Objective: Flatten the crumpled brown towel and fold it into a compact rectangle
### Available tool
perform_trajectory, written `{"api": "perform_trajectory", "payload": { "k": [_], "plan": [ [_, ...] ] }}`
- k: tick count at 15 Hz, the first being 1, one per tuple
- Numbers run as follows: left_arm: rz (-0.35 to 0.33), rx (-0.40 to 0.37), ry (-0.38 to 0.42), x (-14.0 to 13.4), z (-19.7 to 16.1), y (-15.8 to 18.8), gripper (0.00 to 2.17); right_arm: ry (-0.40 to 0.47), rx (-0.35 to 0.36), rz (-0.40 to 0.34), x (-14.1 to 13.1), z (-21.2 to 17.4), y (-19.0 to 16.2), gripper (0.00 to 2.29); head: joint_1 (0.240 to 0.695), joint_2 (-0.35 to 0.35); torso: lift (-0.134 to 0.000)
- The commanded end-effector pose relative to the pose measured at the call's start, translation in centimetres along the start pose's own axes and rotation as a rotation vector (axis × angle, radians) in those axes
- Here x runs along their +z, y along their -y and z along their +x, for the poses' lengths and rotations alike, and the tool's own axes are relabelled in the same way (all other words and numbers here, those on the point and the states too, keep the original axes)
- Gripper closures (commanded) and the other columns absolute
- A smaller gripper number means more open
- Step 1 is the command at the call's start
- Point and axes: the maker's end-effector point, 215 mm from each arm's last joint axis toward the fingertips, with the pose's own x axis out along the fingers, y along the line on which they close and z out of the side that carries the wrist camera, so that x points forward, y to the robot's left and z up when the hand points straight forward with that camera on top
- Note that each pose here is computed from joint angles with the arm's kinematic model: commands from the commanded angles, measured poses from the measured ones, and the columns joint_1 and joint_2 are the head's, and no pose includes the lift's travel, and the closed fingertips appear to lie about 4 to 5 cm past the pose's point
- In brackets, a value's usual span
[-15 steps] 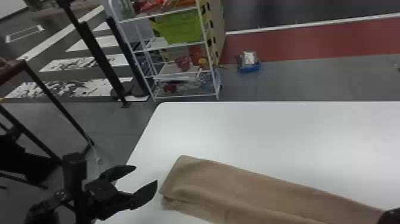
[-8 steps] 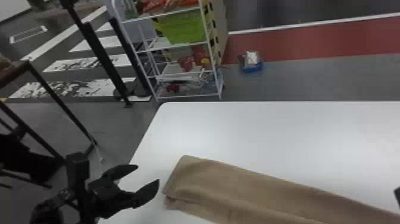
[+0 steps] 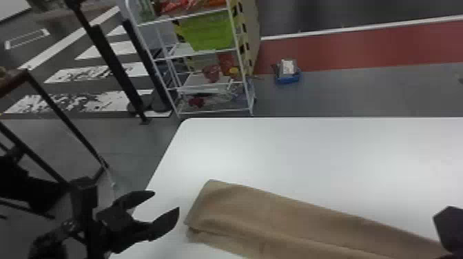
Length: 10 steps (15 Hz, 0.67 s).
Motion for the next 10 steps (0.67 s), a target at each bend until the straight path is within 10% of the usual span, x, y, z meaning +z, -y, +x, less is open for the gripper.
{"api": "perform_trajectory", "payload": {
  "k": [1,10],
  "plan": [
    [-0.003,0.002,0.000,-0.1,-0.1,-0.1,0.04,-0.002,0.018,-0.009,0.3,0.4,-0.6,0.85,0.695,0.345,-0.124],
    [-0.006,0.004,0.005,0.0,-0.2,-0.3,0.05,-0.050,0.017,-0.026,-0.6,1.6,-0.6,0.92,0.695,0.350,-0.124]
  ]
}}
